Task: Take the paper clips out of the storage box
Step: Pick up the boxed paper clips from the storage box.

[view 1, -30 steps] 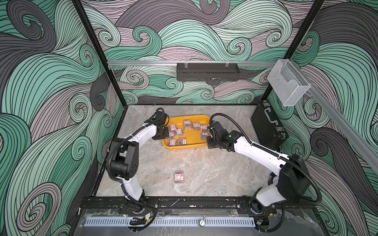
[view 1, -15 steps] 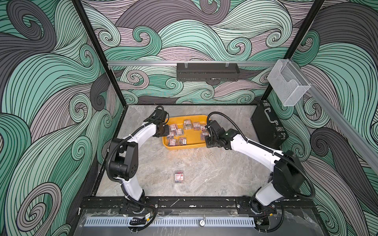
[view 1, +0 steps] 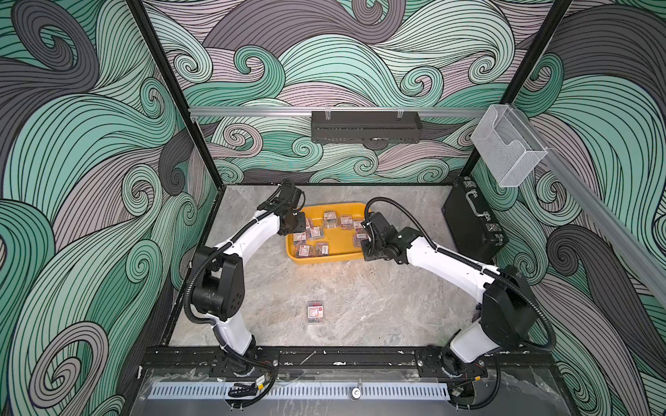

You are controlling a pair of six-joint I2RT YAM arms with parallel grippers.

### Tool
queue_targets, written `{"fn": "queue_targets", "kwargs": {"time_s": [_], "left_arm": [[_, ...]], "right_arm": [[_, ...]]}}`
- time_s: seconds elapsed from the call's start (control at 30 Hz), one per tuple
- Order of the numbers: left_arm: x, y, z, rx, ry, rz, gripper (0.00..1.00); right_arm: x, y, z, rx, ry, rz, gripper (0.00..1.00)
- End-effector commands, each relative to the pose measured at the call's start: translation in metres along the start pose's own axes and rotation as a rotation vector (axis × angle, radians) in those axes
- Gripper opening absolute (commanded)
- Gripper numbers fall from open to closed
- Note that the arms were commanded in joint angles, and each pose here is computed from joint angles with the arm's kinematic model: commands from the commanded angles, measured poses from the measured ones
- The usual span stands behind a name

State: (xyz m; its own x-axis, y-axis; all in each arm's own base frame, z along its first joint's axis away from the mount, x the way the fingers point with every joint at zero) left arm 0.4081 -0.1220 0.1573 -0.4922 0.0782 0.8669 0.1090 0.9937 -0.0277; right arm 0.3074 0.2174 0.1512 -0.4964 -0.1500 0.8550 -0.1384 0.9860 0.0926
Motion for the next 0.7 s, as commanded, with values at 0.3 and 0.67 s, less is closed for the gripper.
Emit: {"fn": "queue_targets", "kwargs": {"time_s": [0.3, 0.67], "left_arm": [[-0.043, -0.006, -0.002, -0.022, 0.098, -0.053, 0.52], [-0.071, -0.006, -0.022, -0.077, 0.126, -0.104, 0.58]], "right_arm": [[0.010, -0.008, 0.008, -0.020, 0.002, 0.000, 0.51], [0.014, -0.015, 0.014, -0.024, -0.003, 0.012, 0.53]]}}
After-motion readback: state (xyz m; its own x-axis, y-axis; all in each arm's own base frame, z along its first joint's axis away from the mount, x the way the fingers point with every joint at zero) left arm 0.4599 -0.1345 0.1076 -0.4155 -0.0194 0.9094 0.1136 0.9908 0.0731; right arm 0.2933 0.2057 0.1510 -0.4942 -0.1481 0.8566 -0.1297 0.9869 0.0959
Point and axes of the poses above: each gripper's point midway between its finger pads, its own x axis back along the fingers, its own y axis along the line the jaws close on, z = x × y, the point moved 3 cm from there along x, back along the fingers, and after that the axes turned 9 degrees about -x, right-handed, at the moved point
